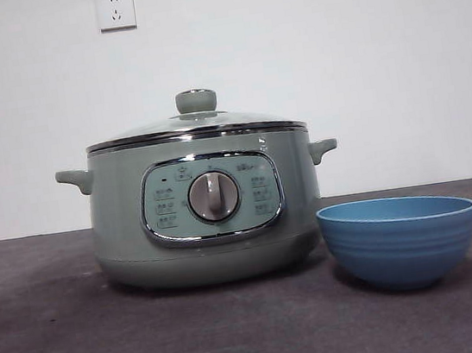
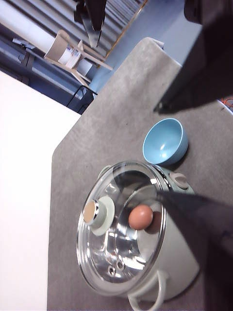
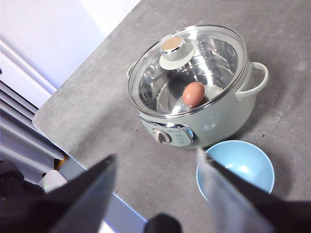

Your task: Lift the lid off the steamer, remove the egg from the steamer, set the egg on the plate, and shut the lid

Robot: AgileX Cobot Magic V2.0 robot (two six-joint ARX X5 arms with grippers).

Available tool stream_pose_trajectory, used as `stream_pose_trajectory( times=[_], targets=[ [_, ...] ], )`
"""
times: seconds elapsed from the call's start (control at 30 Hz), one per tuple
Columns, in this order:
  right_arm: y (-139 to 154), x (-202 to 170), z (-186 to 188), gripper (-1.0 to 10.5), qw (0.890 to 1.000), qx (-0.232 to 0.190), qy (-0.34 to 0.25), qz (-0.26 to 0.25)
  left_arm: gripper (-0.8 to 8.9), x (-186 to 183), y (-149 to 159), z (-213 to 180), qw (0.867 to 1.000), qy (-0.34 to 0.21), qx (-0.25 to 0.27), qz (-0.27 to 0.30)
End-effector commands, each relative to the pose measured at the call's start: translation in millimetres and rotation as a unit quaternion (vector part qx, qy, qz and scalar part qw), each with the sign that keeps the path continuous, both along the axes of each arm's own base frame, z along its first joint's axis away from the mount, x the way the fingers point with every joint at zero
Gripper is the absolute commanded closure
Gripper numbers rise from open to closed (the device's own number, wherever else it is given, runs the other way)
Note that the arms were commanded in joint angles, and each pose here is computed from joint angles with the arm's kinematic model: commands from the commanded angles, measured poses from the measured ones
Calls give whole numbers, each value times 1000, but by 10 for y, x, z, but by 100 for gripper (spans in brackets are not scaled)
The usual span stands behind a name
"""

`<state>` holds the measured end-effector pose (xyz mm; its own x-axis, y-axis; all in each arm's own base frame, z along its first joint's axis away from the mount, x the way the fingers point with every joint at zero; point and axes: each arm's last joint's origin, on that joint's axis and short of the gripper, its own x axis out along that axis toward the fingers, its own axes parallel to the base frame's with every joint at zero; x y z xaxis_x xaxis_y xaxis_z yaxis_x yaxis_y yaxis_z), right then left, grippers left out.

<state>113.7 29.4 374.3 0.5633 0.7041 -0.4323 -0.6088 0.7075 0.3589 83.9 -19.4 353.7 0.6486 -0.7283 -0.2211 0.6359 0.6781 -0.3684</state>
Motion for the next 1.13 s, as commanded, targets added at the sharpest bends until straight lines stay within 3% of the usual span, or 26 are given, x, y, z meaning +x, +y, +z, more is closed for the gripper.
stream_pose_trajectory(
  times=[0.03, 0.47, 0.67, 0.87, 1.13],
  targets=[
    [3, 1, 12, 497, 1000, 2, -2, 0, 334, 49, -19, 18, 1000, -7, 0, -12],
    [6, 32, 1, 498, 1000, 1, 4, 0, 334, 393, -184, 245, 998, 2, 26, -51],
    [12, 95, -23, 498, 1000, 1, 16, 0, 336, 745, -375, 326, 996, 5, 77, -55],
    [17, 148, -44, 500, 1000, -1, 25, 0, 337, 1183, -668, 240, 990, 6, 129, -50],
    [19, 177, -57, 500, 1000, -2, 30, 0, 337, 1692, -993, -18, 988, -5, 150, -29]
  ],
)
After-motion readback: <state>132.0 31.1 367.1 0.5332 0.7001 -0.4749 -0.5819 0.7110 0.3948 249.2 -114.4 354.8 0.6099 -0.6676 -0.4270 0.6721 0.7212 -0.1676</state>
